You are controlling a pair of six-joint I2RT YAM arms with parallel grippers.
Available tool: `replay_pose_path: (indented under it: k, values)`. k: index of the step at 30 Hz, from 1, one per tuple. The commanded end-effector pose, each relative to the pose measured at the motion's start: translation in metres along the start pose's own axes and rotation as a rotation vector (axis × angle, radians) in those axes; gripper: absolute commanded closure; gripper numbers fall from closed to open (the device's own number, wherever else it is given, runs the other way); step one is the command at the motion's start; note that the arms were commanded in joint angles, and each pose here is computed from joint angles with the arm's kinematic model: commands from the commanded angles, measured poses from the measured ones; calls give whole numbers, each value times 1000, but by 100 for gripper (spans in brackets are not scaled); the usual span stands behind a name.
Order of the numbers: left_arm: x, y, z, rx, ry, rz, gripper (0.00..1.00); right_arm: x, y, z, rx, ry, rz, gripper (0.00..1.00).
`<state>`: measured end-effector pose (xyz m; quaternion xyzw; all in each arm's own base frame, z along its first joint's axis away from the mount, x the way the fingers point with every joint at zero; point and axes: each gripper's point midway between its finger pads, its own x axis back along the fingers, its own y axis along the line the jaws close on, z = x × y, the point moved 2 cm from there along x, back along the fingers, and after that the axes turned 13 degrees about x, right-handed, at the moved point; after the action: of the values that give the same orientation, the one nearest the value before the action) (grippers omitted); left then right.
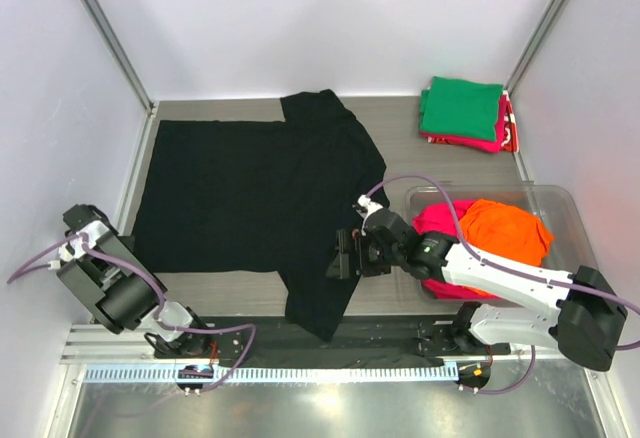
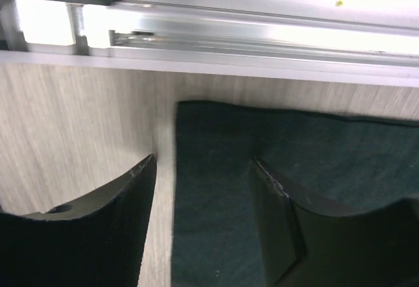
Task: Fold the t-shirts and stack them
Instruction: Flatten the tshirt out, then fold the tshirt
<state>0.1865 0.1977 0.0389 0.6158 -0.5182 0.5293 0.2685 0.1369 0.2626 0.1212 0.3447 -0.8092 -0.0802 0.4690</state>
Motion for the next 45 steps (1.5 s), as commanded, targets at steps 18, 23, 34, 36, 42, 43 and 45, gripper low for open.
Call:
replay_pose_path:
  k: [18, 23, 34, 36, 42, 43, 45]
  values:
    - [1, -36, -4, -35, -28, 108, 100, -45, 11, 81, 26, 229, 228, 25]
    - [0, -37, -1, -33, -8, 111, 100, -52, 18, 88, 39, 243, 244, 35]
    - [2, -39, 1, -36, 4, 123, 100, -59, 15, 92, 67, 248, 293, 78]
    - [4, -38, 2, -41, 11, 125, 100, -57, 13, 90, 69, 244, 304, 88]
    - [23, -38, 3, -76, 21, 178, 100, -26, 18, 59, 78, 161, 357, 99]
    - [25, -38, 4, -82, 26, 185, 100, -19, 20, 52, 85, 144, 365, 99]
    - [32, -39, 7, -97, 43, 204, 100, -4, 28, 33, 107, 111, 379, 99]
